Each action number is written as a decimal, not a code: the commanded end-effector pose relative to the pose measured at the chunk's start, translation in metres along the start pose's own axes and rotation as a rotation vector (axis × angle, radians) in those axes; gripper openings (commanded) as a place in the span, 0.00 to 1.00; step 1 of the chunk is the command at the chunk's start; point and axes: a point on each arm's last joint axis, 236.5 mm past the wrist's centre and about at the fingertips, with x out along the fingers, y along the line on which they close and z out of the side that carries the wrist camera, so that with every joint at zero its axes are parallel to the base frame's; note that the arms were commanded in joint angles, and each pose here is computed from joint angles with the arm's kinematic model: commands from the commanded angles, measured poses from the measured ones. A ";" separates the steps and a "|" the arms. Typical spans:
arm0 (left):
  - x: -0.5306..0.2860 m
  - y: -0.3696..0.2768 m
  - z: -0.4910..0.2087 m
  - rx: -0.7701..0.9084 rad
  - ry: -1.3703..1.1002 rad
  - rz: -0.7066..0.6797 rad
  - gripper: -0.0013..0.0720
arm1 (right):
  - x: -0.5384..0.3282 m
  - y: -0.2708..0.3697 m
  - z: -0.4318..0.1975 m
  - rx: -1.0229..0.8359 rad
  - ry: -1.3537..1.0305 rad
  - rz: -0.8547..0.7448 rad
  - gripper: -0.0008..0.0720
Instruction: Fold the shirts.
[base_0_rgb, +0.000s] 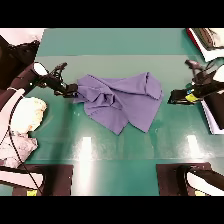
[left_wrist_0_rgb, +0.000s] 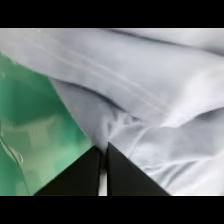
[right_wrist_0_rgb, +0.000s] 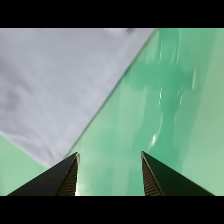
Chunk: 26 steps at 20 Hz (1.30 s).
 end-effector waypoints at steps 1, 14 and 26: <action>-0.036 -0.017 0.019 0.067 -0.083 -0.003 0.06 | 0.042 0.010 -0.025 0.013 0.166 0.002 0.61; -0.065 -0.026 0.020 0.120 -0.121 0.018 0.06 | 0.117 0.091 -0.098 0.024 0.330 0.150 0.61; -0.065 -0.026 0.019 0.119 -0.118 0.015 0.06 | 0.127 0.078 -0.082 0.024 0.243 0.065 0.43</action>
